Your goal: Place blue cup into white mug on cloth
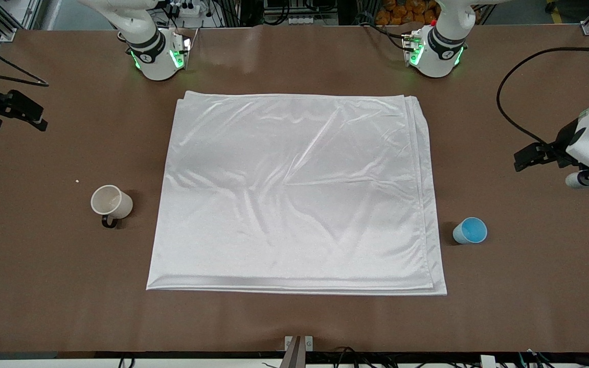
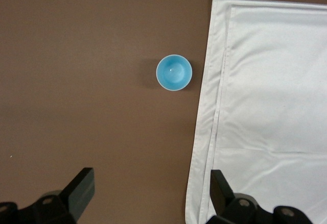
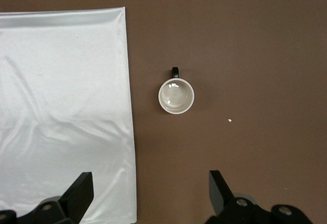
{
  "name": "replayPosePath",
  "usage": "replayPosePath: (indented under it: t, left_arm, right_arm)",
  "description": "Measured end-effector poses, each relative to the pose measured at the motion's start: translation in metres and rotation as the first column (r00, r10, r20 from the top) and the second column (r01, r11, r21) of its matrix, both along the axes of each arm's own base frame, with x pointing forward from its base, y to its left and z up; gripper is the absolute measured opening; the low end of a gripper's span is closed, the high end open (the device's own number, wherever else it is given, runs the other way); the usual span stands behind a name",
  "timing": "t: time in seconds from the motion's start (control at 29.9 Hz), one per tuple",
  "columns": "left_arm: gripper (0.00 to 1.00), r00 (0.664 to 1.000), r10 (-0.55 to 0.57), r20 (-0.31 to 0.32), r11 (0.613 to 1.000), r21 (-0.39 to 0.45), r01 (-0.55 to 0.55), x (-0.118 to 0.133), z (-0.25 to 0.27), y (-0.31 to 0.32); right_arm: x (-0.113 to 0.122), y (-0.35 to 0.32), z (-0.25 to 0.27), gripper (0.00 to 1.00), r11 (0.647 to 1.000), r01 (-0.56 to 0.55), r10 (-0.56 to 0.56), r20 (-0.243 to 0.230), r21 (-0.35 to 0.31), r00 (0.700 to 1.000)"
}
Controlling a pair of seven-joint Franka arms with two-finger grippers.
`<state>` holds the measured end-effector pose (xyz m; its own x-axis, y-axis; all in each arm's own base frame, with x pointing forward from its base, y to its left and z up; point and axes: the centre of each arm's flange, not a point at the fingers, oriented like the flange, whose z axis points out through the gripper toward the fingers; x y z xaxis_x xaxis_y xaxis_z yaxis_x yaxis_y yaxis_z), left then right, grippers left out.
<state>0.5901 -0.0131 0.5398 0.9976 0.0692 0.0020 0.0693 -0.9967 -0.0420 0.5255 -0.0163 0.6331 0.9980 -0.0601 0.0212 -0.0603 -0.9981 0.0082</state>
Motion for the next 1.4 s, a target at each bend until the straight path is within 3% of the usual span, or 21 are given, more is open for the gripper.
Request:
replayPosePath:
  t: [0.23,0.77,1.24,1.4]
  left_arm:
    - [1.0,1.0,-0.003,0.019,1.0,-0.003,0.003,0.005,-0.047,0.001]
    - [1.0,1.0,0.02,0.017,1.0,-0.011,-0.02,0.036,-0.148,0.018]
    - [1.0,0.999,0.037,0.035,0.999,-0.019,-0.037,0.056,-0.224,0.032]
    - [1.0,0.998,0.042,0.047,0.999,-0.021,-0.041,0.06,-0.239,0.035]
  right_arm:
    - [0.012,-0.014,-0.036,1.0,1.0,0.023,-0.023,-0.057,0.006,0.998]
    - [0.077,-0.045,-0.151,1.0,0.998,0.067,-0.064,-0.098,0.023,0.993]
    - [0.118,-0.052,-0.296,1.0,0.996,0.074,-0.062,-0.253,0.04,0.966]
    - [0.131,-0.06,-0.336,1.0,0.995,0.086,-0.072,-0.256,0.044,0.964]
